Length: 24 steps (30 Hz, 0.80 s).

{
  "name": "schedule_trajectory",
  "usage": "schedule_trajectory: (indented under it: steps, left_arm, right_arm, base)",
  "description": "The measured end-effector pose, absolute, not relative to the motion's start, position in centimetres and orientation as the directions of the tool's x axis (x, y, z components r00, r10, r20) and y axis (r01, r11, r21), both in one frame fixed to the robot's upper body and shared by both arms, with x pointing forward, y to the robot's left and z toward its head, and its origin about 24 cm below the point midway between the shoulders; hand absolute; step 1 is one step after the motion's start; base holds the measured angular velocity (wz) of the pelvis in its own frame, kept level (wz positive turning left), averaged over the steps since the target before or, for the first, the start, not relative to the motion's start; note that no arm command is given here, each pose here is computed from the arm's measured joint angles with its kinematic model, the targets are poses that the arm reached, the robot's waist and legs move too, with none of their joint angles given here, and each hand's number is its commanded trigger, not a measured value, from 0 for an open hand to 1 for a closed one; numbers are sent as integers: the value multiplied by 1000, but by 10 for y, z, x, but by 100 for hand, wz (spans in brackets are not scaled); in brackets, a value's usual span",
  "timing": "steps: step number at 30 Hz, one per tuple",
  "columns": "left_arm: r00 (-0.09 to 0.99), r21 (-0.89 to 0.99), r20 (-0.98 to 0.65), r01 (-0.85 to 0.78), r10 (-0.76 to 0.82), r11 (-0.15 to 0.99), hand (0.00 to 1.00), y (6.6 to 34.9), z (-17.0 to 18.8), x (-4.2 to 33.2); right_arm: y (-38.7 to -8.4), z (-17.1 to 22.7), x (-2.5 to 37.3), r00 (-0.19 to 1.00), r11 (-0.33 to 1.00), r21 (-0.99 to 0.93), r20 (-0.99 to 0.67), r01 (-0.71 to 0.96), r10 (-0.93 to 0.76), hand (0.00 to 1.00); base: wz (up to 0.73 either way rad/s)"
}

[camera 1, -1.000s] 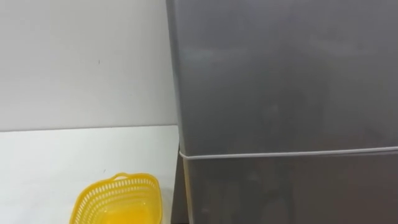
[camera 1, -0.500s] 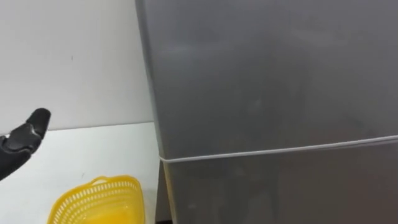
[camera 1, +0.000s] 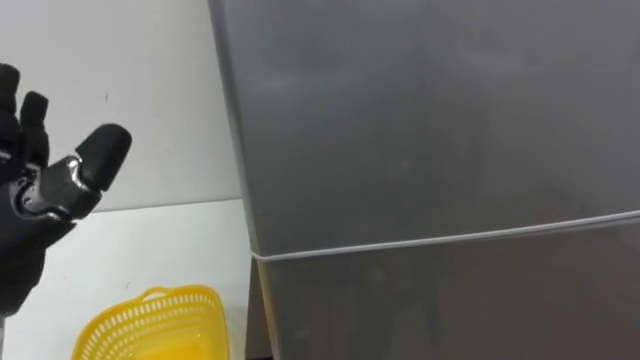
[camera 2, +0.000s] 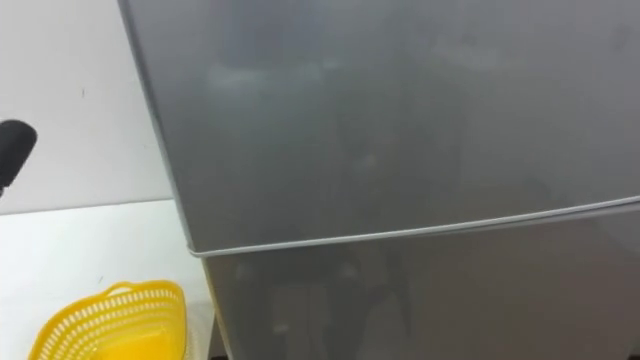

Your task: Retrieve from the upper fridge

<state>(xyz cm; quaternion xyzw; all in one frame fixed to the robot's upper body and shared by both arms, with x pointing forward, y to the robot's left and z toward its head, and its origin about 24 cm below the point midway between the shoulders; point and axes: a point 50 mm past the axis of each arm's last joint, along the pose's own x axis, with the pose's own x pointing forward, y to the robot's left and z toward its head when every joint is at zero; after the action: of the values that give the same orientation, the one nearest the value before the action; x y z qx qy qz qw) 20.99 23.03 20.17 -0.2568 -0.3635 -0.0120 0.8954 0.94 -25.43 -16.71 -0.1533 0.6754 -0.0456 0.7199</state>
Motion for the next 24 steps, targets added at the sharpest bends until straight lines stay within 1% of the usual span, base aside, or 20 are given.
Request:
schedule_trajectory:
  steps: [6, 17, 19, 24]
  left_arm:
    - [718, -422, 690, 290, 96, 859, 0, 225, 205, 208]
    - [702, -372, 711, 346, 25, 861, 0, 220, 205, 208]
    - [703, -366, 711, 361, 8, 858, 0, 217, 205, 209]
    - [725, -352, 684, 429, -84, 832, 0, 198, 199, 214]
  right_arm:
    - [-253, -168, 9, 80, 942, -287, -957, -173, -278, 0]
    - [-249, -169, -2, 50, 946, -267, -964, -184, -262, 0]
    - [-249, -169, -1, 48, 946, -268, -963, -185, -263, 0]
    - [-249, -169, 7, 55, 944, -273, -962, -186, -268, 0]
  base:
    - [-1]
    - [0]
    - [0]
    - [0]
